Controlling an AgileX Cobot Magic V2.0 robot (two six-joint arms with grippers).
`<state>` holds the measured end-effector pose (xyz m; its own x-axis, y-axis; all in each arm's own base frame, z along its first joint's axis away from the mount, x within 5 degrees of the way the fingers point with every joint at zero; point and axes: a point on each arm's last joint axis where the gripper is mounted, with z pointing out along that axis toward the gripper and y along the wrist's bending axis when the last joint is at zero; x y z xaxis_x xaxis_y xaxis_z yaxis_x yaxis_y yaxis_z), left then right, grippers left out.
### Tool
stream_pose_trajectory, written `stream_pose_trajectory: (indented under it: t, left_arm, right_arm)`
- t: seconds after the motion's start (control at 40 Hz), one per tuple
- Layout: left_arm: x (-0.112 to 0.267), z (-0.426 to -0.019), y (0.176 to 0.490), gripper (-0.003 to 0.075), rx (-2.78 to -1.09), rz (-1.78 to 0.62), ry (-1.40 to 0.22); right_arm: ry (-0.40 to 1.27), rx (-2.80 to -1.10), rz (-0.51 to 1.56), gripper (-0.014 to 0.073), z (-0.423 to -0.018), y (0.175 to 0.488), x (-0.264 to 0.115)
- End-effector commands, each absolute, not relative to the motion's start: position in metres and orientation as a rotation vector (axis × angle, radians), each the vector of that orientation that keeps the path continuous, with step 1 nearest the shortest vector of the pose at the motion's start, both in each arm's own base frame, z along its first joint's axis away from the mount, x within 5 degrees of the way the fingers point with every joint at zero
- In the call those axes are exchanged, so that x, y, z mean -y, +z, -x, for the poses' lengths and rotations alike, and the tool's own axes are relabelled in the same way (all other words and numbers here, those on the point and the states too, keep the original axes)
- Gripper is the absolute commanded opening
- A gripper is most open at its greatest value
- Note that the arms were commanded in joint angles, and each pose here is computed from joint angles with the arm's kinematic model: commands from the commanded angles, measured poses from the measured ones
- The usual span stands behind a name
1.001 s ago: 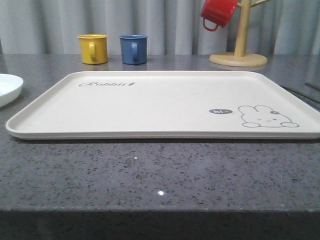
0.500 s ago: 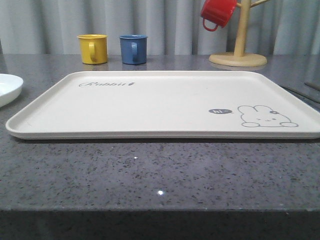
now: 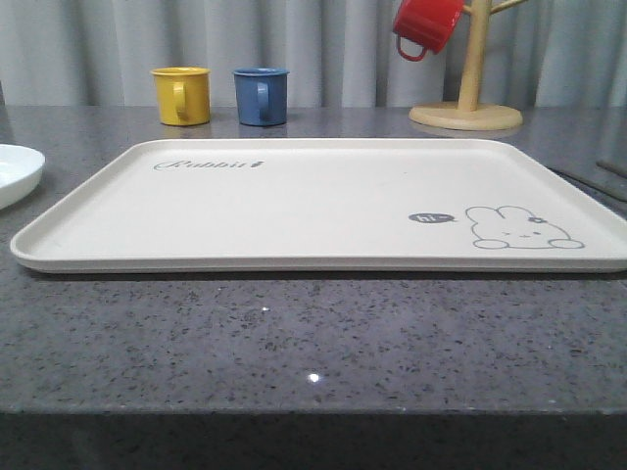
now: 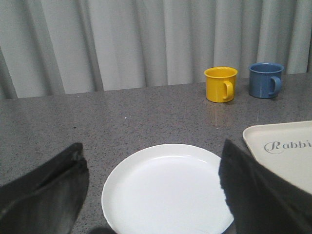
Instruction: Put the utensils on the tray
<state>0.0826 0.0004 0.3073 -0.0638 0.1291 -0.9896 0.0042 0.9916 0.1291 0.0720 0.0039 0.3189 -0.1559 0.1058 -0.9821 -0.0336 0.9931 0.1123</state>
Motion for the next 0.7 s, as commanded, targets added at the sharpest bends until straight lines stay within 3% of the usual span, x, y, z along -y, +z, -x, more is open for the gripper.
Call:
stream_pose_trajectory:
  t: [0.0, 0.15, 0.28, 0.48, 0.68]
  left_arm:
    - [0.000, -0.086, 0.326, 0.0523, -1.534, -0.088, 0.088]
    - [0.003, -0.101, 0.341, 0.0523, -1.564, -0.111, 0.061]
    - [0.013, -0.126, 0.358, 0.0522, -1.697, -0.245, 0.068]
    - [0.040, -0.181, 0.373, 0.0498, -2.053, -0.466, 0.036]
    - [0.064, -0.241, 0.357, 0.0493, -2.440, -0.660, 0.063]
  right_arm:
    - [0.113, -1.627, -0.055, 0.0561, -0.073, 0.336, -0.003]
    - [0.113, -1.627, -0.055, 0.0561, -0.073, 0.336, -0.003]
    - [0.113, -1.627, -0.055, 0.0561, -0.073, 0.336, -0.003]
    - [0.113, -1.627, -0.055, 0.0561, -0.073, 0.336, -0.003]
    - [0.113, -1.627, -0.055, 0.0561, -0.073, 0.336, -0.003]
